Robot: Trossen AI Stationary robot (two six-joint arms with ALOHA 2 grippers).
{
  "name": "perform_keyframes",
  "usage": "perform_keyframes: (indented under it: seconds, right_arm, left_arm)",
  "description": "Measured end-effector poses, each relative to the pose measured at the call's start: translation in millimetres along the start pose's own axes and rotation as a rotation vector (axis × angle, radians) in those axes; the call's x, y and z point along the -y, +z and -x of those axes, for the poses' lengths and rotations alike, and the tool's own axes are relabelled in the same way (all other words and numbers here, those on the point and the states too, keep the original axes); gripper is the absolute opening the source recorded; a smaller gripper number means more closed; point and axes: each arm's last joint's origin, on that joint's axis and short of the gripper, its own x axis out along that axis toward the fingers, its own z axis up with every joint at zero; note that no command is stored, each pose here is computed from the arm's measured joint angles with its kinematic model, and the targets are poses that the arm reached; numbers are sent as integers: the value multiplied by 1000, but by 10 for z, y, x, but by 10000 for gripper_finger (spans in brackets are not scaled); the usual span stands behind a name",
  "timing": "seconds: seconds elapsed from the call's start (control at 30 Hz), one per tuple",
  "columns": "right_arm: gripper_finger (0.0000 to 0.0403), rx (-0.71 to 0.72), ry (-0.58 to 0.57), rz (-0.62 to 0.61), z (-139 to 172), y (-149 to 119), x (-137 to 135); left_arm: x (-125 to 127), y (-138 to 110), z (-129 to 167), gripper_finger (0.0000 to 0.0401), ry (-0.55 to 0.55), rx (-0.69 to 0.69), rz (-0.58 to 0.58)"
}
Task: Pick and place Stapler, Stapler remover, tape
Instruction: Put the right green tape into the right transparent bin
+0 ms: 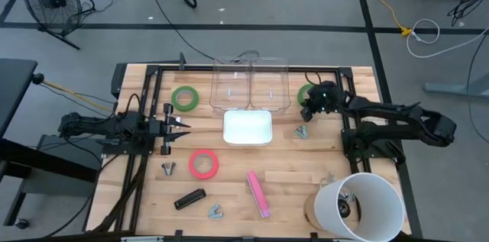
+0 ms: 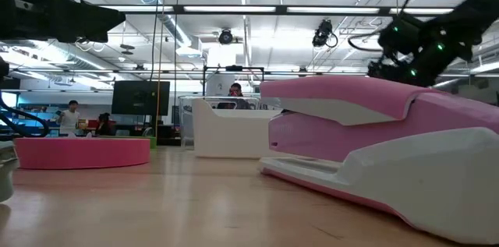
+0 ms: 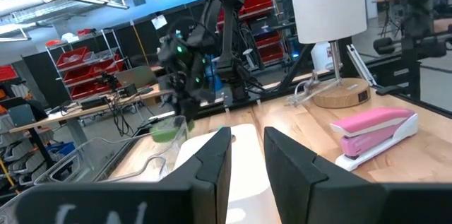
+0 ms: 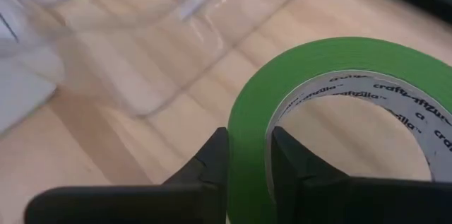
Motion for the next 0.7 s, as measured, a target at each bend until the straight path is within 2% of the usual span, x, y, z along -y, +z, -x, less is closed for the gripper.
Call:
perform_keyframes:
  seconds: [0.23, 0.4, 0.7]
  right_arm:
    - [60, 13, -35, 37, 236, 479, -56]
    - [60, 92, 20, 56, 405, 777, -163]
    - [60, 218, 122, 100, 542, 1019, -436]
  left_arm:
    - [-1, -1, 0, 89, 3, -1, 0]
    - [-2, -1, 0, 89, 7, -2, 0]
    - [-12, -3, 0, 89, 41, -11, 0]
